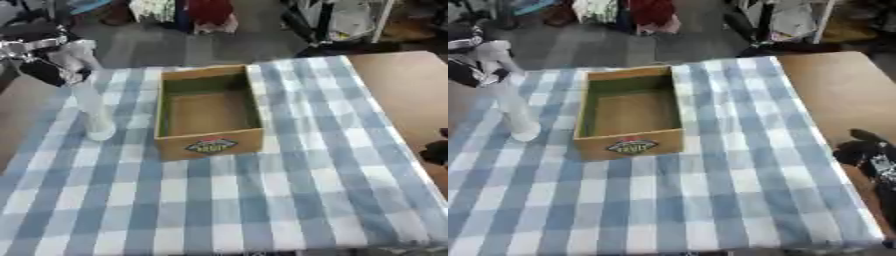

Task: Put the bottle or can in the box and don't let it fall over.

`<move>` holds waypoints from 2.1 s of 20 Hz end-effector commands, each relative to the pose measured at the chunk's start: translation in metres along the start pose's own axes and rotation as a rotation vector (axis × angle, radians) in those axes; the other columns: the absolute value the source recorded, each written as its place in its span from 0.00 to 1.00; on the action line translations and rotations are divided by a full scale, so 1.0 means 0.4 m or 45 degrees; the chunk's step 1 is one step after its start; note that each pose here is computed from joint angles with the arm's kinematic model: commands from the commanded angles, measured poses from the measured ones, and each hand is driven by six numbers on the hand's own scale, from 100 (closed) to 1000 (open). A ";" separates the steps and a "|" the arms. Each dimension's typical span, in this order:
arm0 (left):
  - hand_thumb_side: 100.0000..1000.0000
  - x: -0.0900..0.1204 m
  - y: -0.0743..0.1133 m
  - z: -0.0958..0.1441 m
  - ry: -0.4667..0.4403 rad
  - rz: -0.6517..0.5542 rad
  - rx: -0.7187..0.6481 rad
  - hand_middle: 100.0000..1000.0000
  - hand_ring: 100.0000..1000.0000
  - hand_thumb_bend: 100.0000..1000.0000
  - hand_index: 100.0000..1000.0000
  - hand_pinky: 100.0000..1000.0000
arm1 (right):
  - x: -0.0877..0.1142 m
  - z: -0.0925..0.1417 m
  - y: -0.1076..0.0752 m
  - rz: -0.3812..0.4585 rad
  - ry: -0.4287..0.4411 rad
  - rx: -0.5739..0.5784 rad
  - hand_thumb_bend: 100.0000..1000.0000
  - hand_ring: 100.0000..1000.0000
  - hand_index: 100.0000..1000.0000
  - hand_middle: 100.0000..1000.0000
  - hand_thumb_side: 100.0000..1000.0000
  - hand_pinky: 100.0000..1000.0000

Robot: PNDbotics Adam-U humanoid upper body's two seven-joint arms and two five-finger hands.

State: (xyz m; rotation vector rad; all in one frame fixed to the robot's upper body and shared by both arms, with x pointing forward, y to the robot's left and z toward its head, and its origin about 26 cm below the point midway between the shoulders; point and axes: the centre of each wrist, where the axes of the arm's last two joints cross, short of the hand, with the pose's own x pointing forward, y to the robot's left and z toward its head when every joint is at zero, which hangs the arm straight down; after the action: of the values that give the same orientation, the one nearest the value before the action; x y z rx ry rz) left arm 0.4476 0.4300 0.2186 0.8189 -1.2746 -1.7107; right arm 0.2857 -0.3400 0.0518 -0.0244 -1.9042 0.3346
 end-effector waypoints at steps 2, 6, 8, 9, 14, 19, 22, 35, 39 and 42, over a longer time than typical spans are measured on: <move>0.49 -0.025 0.068 0.050 0.021 -0.057 0.015 0.54 0.57 0.12 0.83 0.72 | 0.018 -0.012 -0.012 0.020 -0.038 0.004 0.00 0.67 0.83 0.61 0.76 0.75; 0.50 -0.029 0.079 0.060 0.025 -0.055 0.018 0.56 0.59 0.12 0.84 0.73 | 0.017 -0.011 -0.013 0.022 -0.035 0.003 0.00 0.67 0.83 0.61 0.76 0.75; 0.51 -0.029 0.081 0.061 0.024 -0.050 0.021 0.56 0.59 0.12 0.85 0.73 | 0.016 -0.011 -0.013 0.023 -0.036 0.003 0.00 0.67 0.83 0.61 0.76 0.75; 0.51 -0.029 0.082 0.061 0.023 -0.047 0.024 0.56 0.60 0.12 0.85 0.73 | 0.016 -0.011 -0.013 0.022 -0.036 0.003 0.00 0.67 0.83 0.61 0.76 0.75; 0.52 -0.025 0.089 0.058 0.008 -0.028 0.062 0.59 0.62 0.10 0.87 0.73 | 0.014 -0.010 -0.013 0.021 -0.035 0.003 0.00 0.67 0.83 0.61 0.76 0.75; 0.56 -0.017 0.103 0.054 -0.013 -0.026 0.099 0.64 0.66 0.11 0.89 0.75 | 0.013 -0.010 -0.012 0.021 -0.034 0.003 0.00 0.67 0.83 0.61 0.76 0.75; 0.58 -0.012 0.113 0.051 -0.021 -0.026 0.118 0.66 0.67 0.12 0.89 0.75 | 0.013 -0.010 -0.012 0.020 -0.034 0.003 0.00 0.67 0.83 0.61 0.76 0.75; 0.34 0.004 0.095 0.023 -0.059 -0.052 0.021 0.57 0.59 0.00 0.84 0.70 | 0.015 -0.011 -0.010 0.016 -0.034 0.004 0.00 0.67 0.83 0.61 0.76 0.75; 0.26 0.006 0.082 0.015 -0.059 -0.066 -0.020 0.53 0.56 0.00 0.82 0.68 | 0.015 -0.010 -0.010 0.015 -0.033 0.003 0.00 0.67 0.83 0.61 0.76 0.75; 0.20 0.006 0.073 0.012 -0.059 -0.070 -0.032 0.49 0.53 0.00 0.80 0.65 | 0.015 -0.010 -0.010 0.015 -0.033 0.002 0.00 0.67 0.83 0.61 0.76 0.75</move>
State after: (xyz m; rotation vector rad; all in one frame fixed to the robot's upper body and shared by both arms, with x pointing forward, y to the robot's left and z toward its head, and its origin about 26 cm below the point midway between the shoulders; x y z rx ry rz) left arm 0.4510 0.4221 0.2342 0.8195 -1.3033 -1.6997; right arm 0.2857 -0.3401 0.0509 -0.0270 -1.9053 0.3312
